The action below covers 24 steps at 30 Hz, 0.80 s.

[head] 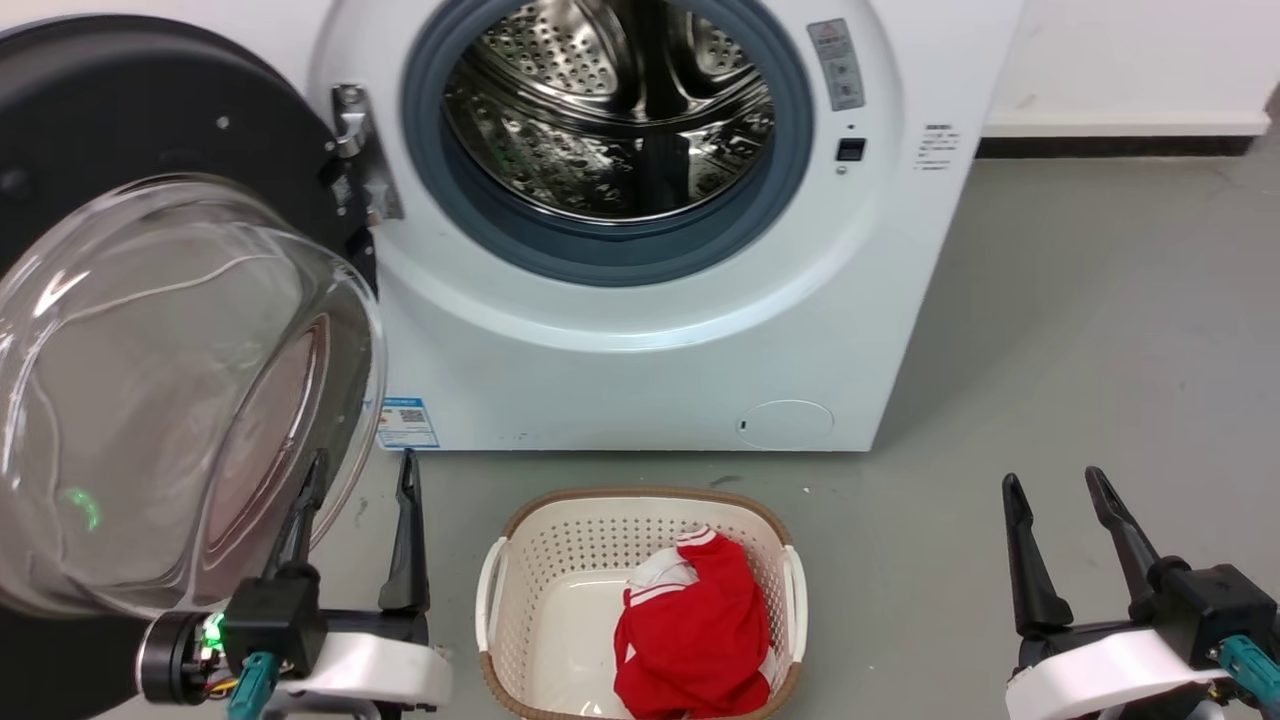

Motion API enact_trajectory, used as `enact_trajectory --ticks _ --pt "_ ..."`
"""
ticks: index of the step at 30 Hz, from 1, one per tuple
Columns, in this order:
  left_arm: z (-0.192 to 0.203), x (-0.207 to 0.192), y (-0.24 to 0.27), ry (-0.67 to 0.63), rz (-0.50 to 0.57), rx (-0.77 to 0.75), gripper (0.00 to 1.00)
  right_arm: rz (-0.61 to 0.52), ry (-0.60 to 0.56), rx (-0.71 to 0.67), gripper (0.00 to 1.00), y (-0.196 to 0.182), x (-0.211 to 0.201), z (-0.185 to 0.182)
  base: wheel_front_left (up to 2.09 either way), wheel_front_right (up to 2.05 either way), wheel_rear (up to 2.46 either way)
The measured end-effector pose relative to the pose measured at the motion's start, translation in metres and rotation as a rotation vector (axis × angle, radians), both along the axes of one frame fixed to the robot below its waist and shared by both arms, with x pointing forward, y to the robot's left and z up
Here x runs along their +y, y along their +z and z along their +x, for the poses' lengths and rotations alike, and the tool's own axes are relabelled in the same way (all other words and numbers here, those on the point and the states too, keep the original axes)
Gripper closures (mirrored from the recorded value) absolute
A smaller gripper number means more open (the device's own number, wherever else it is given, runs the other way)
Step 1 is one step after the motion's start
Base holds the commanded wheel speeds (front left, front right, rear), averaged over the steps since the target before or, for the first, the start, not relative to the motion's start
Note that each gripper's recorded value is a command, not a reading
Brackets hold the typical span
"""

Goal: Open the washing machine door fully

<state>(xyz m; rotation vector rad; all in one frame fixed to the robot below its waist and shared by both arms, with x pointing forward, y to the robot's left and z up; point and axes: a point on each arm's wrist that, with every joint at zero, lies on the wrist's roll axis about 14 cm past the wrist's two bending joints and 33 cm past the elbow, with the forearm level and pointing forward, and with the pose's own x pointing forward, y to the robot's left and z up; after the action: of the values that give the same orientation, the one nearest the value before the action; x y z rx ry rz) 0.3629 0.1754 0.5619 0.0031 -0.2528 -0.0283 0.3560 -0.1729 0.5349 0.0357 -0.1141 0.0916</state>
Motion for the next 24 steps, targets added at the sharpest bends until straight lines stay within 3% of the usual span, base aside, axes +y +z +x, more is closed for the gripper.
enact_trajectory --ticks 8,24 --pt "0.014 -0.017 -0.006 -0.046 0.015 0.019 0.0 -0.006 -0.038 -0.001 0.0 0.0 -0.012 -0.008 0.0 0.0 0.0" --pt "0.005 -0.004 -0.017 0.008 0.003 0.051 0.0 0.001 -0.012 0.0 0.0 0.0 -0.003 -0.005 0.0 0.0 0.0"
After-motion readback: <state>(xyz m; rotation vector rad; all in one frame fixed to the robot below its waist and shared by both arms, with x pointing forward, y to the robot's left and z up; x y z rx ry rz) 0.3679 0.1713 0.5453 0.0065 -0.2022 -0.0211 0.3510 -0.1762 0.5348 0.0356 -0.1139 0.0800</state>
